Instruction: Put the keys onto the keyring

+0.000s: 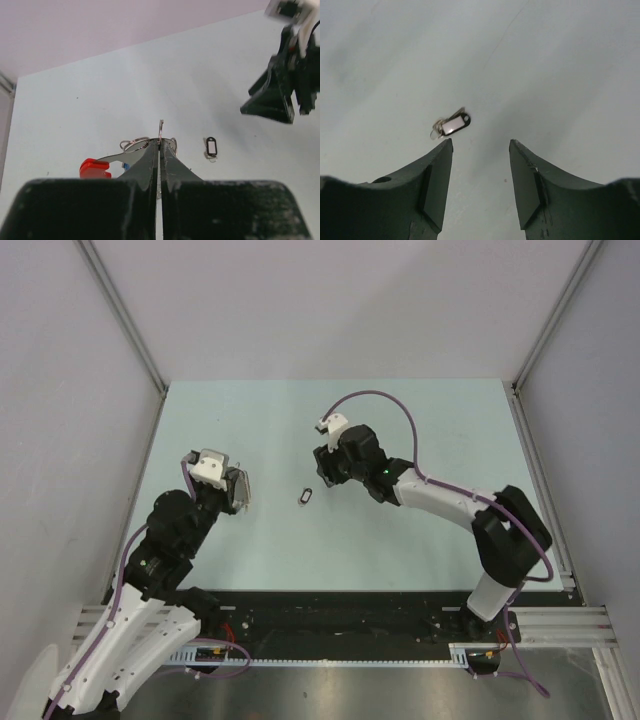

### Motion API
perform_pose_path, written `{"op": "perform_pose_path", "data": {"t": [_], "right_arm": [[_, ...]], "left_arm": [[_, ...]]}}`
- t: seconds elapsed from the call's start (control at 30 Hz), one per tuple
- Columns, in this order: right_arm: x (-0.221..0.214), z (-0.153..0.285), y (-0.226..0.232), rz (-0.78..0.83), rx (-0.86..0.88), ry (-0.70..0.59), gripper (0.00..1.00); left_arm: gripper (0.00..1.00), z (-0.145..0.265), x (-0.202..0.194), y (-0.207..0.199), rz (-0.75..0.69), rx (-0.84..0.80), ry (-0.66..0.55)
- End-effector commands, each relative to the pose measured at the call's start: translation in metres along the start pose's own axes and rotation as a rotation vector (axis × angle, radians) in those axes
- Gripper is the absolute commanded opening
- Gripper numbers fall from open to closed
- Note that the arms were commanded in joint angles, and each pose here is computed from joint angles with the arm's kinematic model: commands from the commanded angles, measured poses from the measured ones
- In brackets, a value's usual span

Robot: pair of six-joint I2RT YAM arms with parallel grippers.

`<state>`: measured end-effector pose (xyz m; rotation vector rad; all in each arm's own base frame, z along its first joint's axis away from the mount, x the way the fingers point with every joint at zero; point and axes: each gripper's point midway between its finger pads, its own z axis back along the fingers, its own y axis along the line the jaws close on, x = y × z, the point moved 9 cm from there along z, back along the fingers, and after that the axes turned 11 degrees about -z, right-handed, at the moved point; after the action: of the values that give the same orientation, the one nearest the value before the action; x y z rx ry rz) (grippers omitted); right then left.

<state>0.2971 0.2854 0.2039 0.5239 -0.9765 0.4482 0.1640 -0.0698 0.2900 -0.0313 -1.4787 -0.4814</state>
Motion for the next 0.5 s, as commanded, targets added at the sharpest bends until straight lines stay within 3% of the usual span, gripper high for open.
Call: {"op": "perform_pose_path", "data": {"t": [0.0,0.13,0.47], "right_arm": [[-0.015,-0.027,0.018,0.007,0.151,0.148,0.53],[-0.034,-0.057,0.015,0.049,0.142,0.253,0.52],[-0.054,-0.111,0.022,0.163,0.152,0.339,0.44]], "left_arm": [[0.0,0.0,0.002,0.011,-0.016,0.101,-0.019],[0.0,-0.003,0.001,0.011,-0.012,0.092,-0.013],[0.0,-0.007,-0.002,0.009,-0.008,0.064,-0.01]]}}
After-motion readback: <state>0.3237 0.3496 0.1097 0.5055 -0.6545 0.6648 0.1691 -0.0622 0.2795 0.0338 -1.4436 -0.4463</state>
